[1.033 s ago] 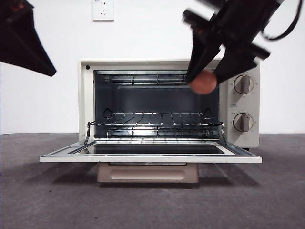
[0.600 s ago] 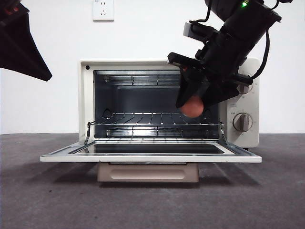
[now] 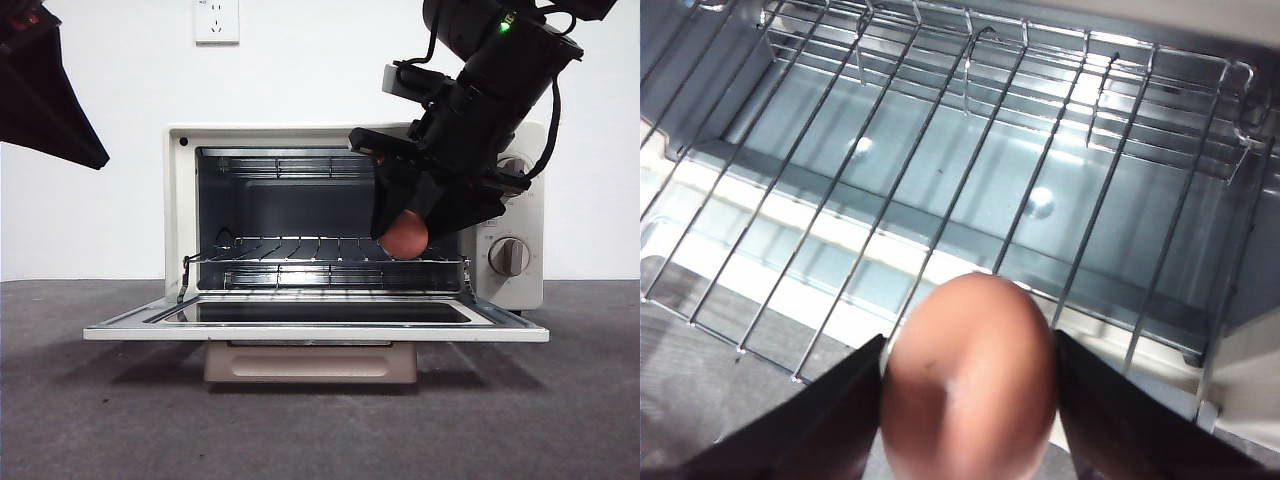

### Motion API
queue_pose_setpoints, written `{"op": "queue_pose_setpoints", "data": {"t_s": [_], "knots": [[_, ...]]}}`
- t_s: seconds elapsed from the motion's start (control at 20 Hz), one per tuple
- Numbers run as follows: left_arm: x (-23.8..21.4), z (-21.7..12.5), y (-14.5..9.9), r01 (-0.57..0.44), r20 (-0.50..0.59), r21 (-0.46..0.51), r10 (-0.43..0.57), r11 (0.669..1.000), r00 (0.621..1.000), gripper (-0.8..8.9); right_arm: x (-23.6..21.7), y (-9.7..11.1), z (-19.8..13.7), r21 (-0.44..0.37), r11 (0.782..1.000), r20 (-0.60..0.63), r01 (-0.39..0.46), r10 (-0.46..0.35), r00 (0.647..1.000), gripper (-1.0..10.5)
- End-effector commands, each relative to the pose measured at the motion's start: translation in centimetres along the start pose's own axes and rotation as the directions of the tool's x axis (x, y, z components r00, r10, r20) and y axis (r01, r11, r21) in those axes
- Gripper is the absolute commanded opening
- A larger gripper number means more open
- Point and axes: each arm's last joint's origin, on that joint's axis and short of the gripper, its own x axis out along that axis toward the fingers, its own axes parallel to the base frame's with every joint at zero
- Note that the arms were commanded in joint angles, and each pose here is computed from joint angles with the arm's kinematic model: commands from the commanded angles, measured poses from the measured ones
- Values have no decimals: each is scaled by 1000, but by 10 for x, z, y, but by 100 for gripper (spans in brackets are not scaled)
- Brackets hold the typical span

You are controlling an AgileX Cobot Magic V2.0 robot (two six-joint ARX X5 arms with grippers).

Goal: Eggoven

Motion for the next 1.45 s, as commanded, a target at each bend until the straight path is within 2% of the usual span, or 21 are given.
{"op": "queue_pose_setpoints", "data": {"t_s": [0.05, 0.25, 0.55, 0.8, 0.95, 1.15, 1.45], "knots": [[1, 1, -1, 9, 0, 5, -9, 1000, 1000, 6, 7, 3, 0, -8, 1000, 5, 15, -14, 1000, 273], [1, 1, -1, 9, 1, 10, -9, 1000, 1000, 6, -1, 6, 3, -16, 998, 42, 56, -55, 998, 322], [1, 1, -1, 8, 1, 24, -8, 1000, 1000, 6, -12, 10, 6, -12, 999, 52, 45, -44, 998, 336], [1, 5, 2, -24, 34, 39, 22, 999, 999, 6, -34, 23, 9, -34, 999, 79, 14, -11, 997, 336], [6, 8, 12, -53, 32, 17, 53, 998, 998, 6, -58, 31, 11, -50, 999, 106, -4, 9, 994, 336], [30, 8, 35, -94, -39, -25, 93, 995, 995, 6, -106, 42, 11, -78, 996, 157, -34, 46, 987, 336], [87, 0, 67, -123, -150, -69, 112, 990, 982, 6, -185, 39, 3, -93, 993, 262, -71, 93, 961, 336]]}}
